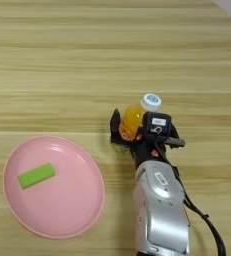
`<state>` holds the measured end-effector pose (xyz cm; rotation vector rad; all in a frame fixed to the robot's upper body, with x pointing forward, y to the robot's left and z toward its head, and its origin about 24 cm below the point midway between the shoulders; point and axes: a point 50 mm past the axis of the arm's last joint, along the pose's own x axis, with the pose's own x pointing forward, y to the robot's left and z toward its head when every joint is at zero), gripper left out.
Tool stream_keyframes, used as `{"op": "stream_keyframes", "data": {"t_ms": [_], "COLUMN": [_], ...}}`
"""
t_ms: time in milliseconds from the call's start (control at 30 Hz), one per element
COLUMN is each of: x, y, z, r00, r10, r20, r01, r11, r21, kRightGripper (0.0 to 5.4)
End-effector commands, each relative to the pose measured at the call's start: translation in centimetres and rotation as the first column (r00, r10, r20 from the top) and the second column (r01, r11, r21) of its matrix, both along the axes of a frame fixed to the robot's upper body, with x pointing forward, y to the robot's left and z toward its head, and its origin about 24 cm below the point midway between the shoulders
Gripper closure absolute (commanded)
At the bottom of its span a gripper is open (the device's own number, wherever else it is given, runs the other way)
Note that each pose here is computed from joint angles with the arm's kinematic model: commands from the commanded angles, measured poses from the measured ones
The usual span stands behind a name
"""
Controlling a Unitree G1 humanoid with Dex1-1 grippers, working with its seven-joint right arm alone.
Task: Move the objects on the table
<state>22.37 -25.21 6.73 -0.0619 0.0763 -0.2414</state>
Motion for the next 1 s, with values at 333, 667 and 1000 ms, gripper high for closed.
{"op": "stream_keyframes", "data": {"t_ms": [333,667,1000], "x": [1.1,1.4,2.6], "y": [0.0,0.3,2.9], "z": [2.3,2.2,1.5], "r00": [0.991,0.989,0.982], "r10": [0.046,0.064,0.145], "r20": [0.129,0.132,0.125], "r01": [-0.038,-0.057,-0.137], "r11": [0.997,0.997,0.988], "r21": [-0.065,-0.060,-0.068], "kRightGripper": [0.88,1.87,1.96]}}
